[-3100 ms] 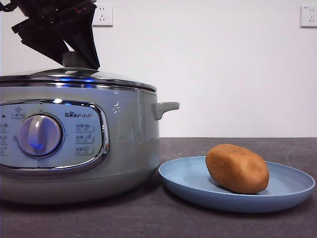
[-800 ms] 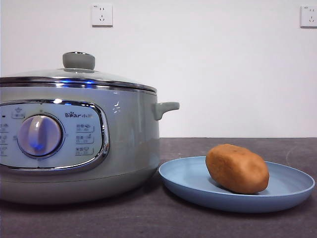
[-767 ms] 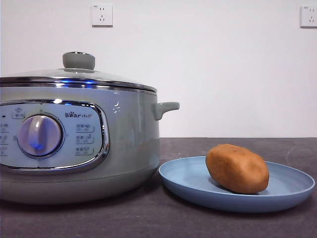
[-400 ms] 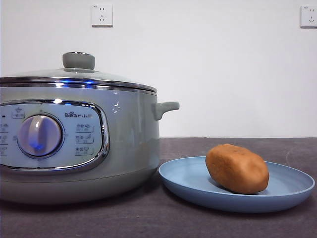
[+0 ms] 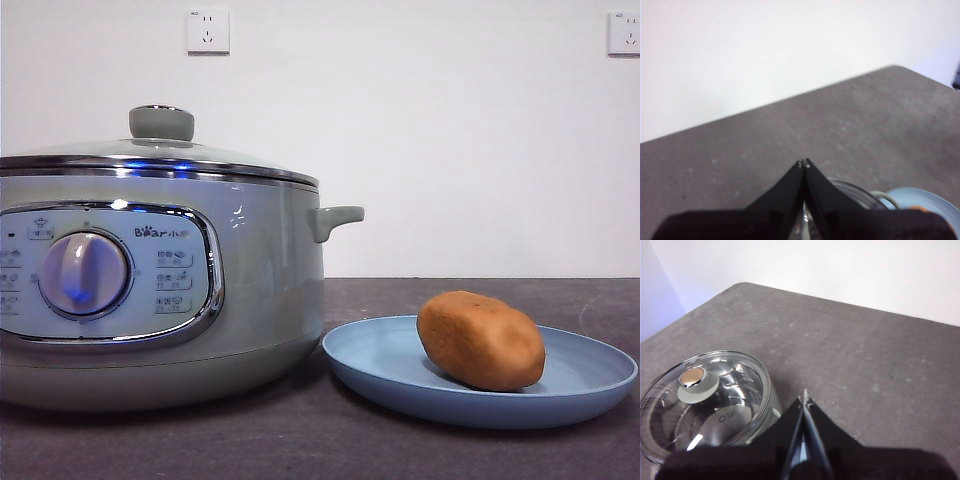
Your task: Take the potato out from the steamer,put the potato on the plate,close the lid
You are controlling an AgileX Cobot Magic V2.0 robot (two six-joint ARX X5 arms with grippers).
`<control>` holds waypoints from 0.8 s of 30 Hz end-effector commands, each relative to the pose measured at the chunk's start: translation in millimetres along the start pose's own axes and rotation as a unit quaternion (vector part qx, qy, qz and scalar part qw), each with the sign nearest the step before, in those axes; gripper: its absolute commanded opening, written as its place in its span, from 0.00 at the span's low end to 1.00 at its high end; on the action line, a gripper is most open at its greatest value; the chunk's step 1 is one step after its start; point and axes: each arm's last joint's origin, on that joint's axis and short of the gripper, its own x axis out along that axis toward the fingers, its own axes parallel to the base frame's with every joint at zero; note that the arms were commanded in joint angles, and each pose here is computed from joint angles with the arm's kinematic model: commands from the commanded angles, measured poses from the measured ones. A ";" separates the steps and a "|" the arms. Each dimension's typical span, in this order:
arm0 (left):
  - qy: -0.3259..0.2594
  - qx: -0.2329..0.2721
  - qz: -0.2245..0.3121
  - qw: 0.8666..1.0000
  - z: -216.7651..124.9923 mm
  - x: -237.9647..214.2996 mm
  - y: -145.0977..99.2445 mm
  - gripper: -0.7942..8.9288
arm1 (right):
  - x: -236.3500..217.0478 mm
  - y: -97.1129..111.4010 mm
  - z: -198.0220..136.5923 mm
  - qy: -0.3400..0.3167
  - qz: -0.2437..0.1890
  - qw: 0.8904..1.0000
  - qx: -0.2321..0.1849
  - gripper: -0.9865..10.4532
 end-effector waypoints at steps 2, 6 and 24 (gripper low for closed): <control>-0.045 0.004 0.019 0.999 -33.0 15.2 5.3 0.08 | -0.4 0.2 0.6 -0.002 -0.001 1.000 -0.001 0.09; -0.090 -0.016 0.040 0.995 -74.8 24.8 10.6 0.08 | -0.3 0.2 0.6 -0.002 -0.001 1.000 -0.001 0.09; -0.108 -0.139 0.135 0.975 -235.0 24.4 26.7 0.08 | -0.4 0.2 0.6 -0.002 -0.001 1.000 -0.001 0.09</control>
